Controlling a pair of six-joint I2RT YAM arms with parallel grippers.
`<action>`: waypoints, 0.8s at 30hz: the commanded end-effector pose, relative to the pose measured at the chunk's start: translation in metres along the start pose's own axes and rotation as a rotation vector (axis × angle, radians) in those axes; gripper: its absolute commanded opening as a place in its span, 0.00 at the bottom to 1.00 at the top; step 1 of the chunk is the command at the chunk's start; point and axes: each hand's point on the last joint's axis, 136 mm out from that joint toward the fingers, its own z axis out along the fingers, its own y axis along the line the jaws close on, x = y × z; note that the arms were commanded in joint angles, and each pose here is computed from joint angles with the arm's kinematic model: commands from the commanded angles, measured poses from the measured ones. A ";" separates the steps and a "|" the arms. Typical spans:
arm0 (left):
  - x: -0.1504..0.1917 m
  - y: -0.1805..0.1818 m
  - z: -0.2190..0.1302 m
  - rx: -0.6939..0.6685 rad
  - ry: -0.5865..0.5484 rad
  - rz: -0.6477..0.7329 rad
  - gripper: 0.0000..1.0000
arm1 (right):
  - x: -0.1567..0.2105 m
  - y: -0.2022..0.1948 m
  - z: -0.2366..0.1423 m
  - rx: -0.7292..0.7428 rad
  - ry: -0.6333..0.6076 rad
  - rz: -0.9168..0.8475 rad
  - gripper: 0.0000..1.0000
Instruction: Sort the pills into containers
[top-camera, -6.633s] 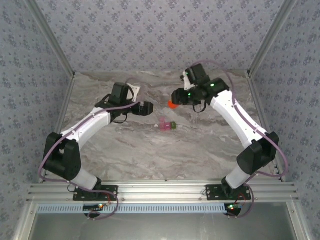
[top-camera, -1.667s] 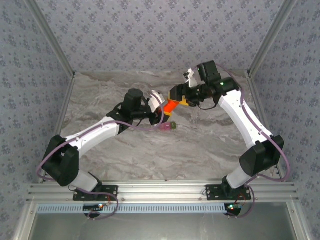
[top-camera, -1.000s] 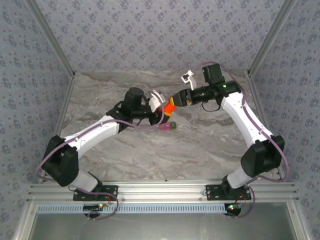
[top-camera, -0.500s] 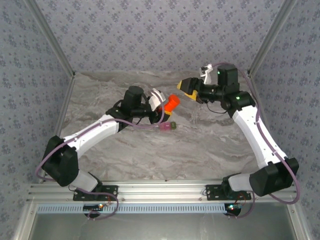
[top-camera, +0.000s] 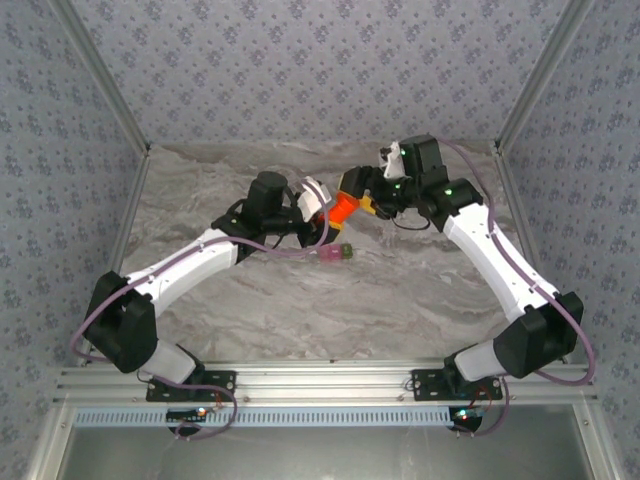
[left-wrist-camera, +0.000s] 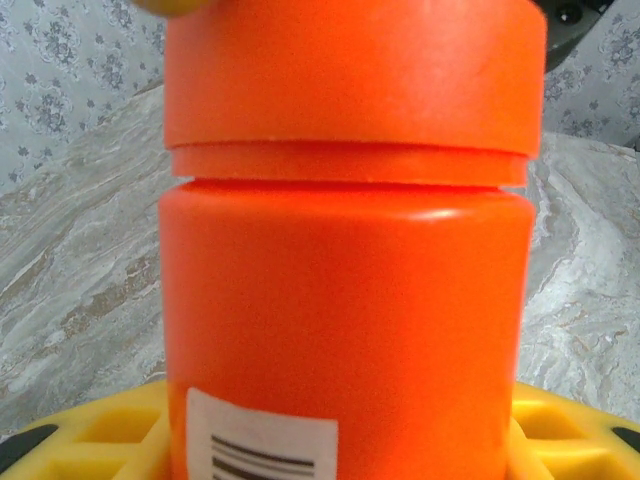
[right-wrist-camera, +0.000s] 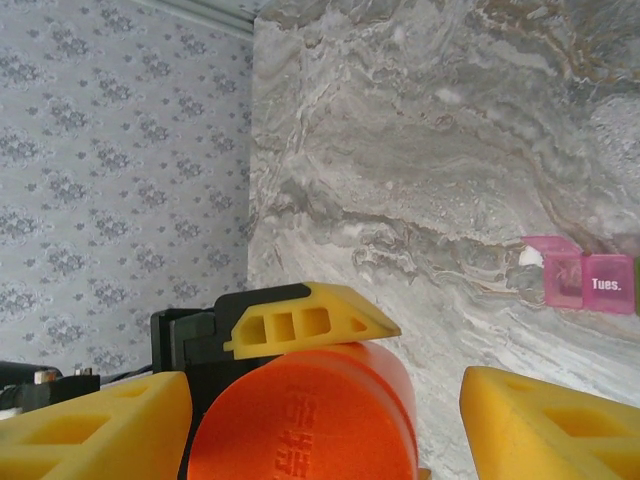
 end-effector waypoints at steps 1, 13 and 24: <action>-0.029 0.002 -0.007 -0.003 -0.066 0.042 0.00 | 0.001 0.008 -0.003 -0.008 -0.004 -0.003 0.72; -0.030 0.003 -0.006 -0.004 -0.068 0.044 0.00 | 0.014 0.009 0.003 -0.052 0.062 -0.036 0.45; -0.028 -0.002 -0.009 0.016 -0.063 0.036 0.00 | -0.013 0.005 0.010 -0.251 0.124 -0.592 0.51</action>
